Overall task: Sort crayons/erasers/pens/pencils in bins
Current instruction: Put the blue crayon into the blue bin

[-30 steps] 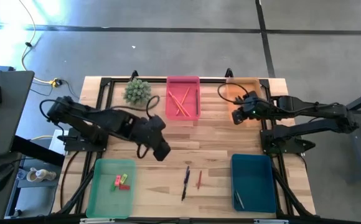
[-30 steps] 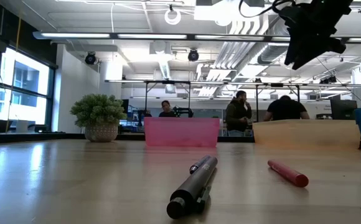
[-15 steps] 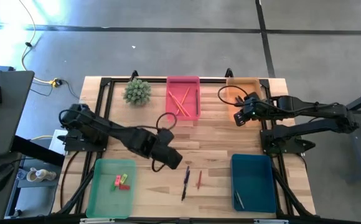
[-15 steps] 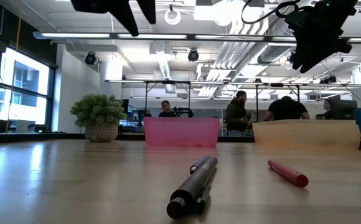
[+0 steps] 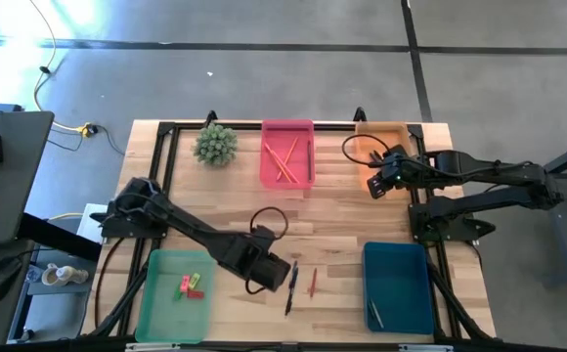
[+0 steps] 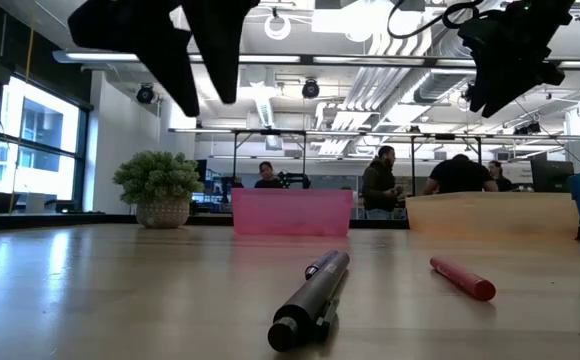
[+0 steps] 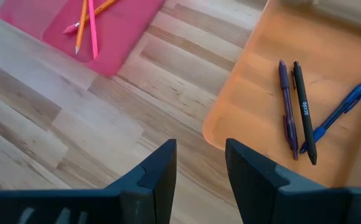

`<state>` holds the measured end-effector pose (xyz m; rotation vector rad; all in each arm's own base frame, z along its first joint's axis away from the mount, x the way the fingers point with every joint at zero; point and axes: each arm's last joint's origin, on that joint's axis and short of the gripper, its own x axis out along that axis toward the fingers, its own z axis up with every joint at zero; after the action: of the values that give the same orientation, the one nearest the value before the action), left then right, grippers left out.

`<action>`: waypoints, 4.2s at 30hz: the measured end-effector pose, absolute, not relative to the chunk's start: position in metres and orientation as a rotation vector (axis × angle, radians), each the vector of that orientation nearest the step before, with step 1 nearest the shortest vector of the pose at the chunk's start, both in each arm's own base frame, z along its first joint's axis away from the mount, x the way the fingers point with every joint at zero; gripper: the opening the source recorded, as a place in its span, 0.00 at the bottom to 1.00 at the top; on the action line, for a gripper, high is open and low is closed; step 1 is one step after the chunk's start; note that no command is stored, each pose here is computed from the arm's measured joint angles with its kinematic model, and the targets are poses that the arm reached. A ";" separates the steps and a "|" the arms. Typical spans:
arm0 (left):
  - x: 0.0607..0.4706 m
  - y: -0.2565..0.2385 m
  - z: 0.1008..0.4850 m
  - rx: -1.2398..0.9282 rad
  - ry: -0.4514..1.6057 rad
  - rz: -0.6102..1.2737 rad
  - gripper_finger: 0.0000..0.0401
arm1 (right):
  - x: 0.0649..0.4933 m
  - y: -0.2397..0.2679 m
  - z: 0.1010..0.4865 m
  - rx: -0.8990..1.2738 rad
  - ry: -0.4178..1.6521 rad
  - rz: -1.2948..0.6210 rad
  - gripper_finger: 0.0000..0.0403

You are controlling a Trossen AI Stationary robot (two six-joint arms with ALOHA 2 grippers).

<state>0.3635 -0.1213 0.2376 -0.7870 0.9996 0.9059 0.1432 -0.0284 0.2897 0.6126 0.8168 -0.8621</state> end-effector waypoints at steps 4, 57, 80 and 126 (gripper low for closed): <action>0.373 -0.126 0.221 -0.802 0.994 0.912 0.39 | 0.143 -0.028 0.290 0.612 0.817 -0.862 0.32; 0.433 -0.107 0.129 -0.728 0.991 0.775 0.24 | 0.144 -0.029 0.290 0.596 0.806 -0.872 0.32; 0.424 -0.116 0.117 -0.479 1.224 0.583 0.02 | 0.144 -0.029 0.290 0.595 0.807 -0.869 0.32; 0.460 -0.072 0.164 -0.725 1.063 -0.014 0.00 | 0.113 0.075 0.286 0.660 0.855 -0.108 0.32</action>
<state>0.4603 -0.0718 0.1642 -0.7253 1.0626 -0.0136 0.1134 0.0753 0.2860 0.6597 0.8550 -0.1076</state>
